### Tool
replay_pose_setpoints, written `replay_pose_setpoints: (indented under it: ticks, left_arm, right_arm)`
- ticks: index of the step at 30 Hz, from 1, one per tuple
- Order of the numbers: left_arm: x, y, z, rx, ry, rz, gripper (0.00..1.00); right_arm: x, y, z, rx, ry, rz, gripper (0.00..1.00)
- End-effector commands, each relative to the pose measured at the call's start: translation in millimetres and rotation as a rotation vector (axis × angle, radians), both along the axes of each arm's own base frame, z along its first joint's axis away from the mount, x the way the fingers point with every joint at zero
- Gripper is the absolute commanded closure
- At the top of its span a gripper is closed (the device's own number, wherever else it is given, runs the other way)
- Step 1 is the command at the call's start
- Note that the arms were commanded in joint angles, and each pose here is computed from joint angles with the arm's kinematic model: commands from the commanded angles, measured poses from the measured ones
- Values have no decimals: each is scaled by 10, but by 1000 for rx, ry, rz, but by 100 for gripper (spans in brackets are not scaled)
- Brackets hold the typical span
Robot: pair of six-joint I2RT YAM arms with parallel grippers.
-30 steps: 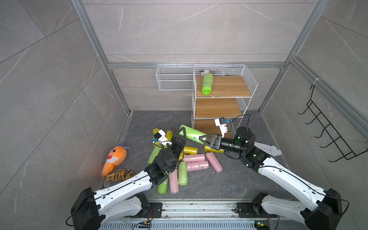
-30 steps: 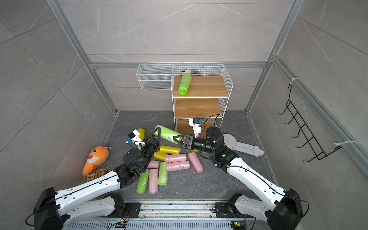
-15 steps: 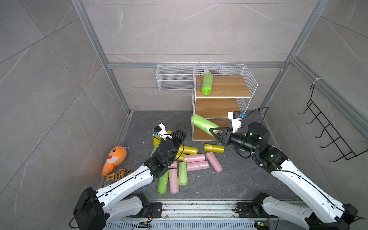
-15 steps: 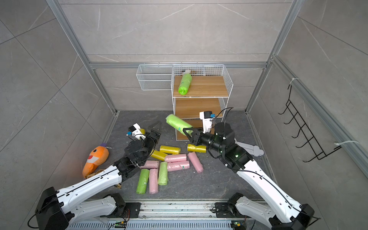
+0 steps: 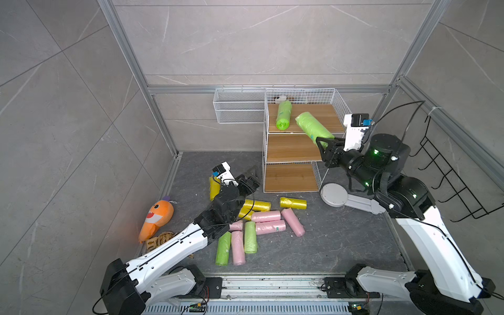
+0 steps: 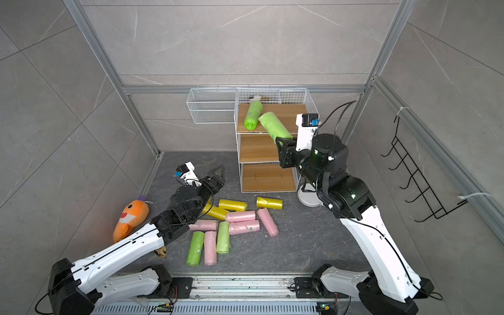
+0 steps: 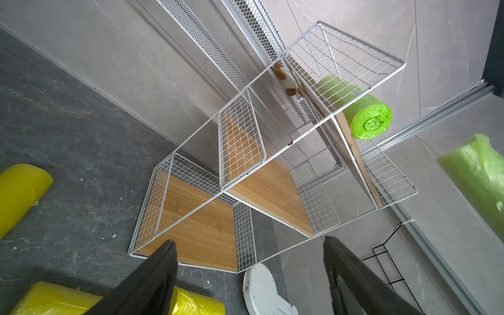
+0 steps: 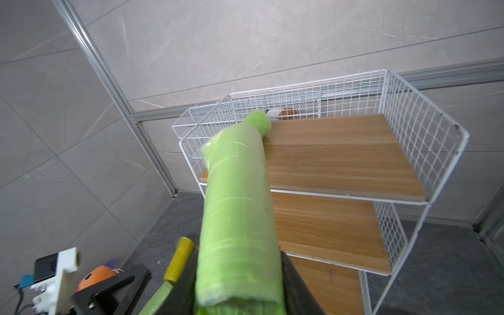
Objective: Sort the rolls of trash bags by color and place them on the shelf
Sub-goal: Pick up the roll of trash bags from the center of the board, then place the roll of trash bags on the shelf.
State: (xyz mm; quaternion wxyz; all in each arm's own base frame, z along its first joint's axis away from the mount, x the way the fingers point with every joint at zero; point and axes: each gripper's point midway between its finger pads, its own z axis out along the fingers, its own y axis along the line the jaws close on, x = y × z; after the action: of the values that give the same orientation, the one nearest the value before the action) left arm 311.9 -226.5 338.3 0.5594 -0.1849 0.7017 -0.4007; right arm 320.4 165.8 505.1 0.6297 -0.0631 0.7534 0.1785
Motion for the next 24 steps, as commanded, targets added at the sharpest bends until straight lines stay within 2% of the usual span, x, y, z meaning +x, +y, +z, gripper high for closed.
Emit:
replay_pose_setpoints:
  ticks: [1, 8, 24]
  left_arm:
    - [21, -80, 250, 54, -59, -34, 14]
    - [67, -389, 269, 181, -65, -152, 13]
    - [62, -525, 205, 194, -60, -212, 13]
  right_arm:
    - [175, -122, -19, -107, -2, -96, 70]
    - [480, -275, 7, -160, -10, -223, 70]
    - [960, -337, -90, -221, 3, -331, 69]
